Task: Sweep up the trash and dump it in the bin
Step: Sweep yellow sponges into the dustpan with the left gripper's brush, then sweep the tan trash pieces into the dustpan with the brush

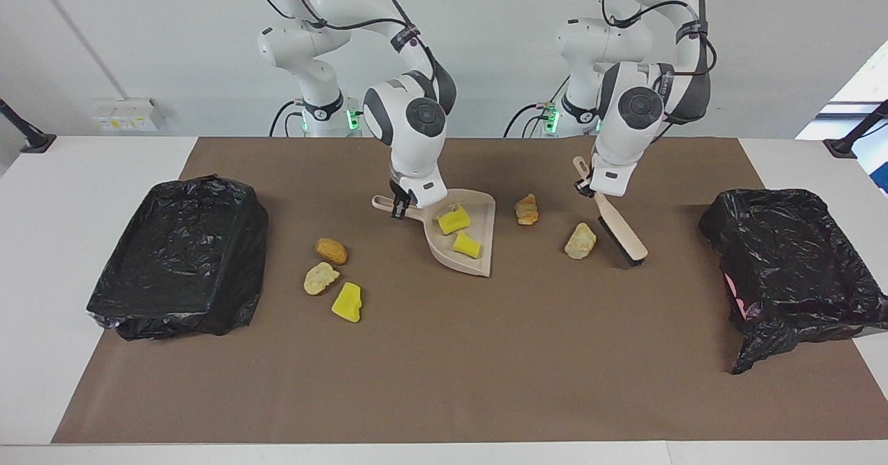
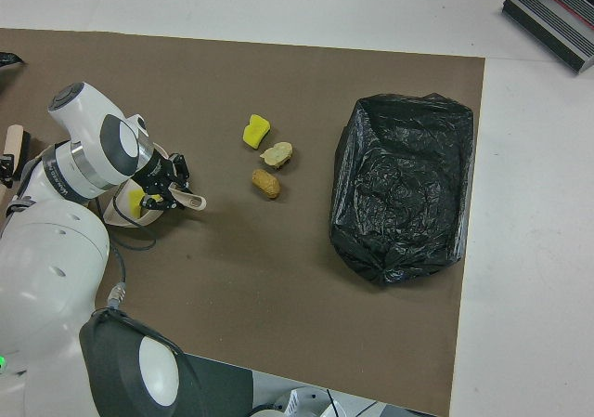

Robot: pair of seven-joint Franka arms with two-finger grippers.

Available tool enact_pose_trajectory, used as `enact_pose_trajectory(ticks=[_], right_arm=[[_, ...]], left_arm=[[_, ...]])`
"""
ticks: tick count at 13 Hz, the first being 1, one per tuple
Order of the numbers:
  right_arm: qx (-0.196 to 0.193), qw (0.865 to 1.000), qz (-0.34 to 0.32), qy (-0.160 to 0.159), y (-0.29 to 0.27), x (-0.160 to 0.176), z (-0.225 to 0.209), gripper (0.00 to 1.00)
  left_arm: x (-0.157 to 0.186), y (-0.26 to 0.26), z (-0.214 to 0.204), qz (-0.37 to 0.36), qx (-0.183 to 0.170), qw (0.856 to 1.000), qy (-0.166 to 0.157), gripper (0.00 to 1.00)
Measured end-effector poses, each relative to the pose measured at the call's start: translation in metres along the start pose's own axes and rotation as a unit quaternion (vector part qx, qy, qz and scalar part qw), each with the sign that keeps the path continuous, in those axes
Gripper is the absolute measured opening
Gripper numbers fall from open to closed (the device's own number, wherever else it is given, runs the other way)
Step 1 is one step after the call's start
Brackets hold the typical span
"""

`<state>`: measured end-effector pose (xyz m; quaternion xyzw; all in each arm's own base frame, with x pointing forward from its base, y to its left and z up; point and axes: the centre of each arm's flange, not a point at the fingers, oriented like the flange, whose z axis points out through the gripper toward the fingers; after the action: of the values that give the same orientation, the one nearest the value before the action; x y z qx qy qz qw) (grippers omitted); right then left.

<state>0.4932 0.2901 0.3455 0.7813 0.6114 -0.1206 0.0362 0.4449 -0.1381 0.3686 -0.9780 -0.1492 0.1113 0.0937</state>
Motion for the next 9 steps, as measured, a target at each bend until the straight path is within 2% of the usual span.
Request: enact_pose_trajectory(ticks=[4, 9], right_arm=[[0.022, 0.999, 0.022, 0.014, -0.007, -0.002, 0.005, 0.33], [0.024, 0.999, 0.025, 0.016, -0.007, -0.003, 0.006, 0.33]], left_arm=[[-0.047, 0.03, 0.008, 0.064, 0.008, 0.998, 0.006, 0.26], [-0.1, 0.087, 0.008, 0.1, -0.056, 0.993, -0.023, 0.26]])
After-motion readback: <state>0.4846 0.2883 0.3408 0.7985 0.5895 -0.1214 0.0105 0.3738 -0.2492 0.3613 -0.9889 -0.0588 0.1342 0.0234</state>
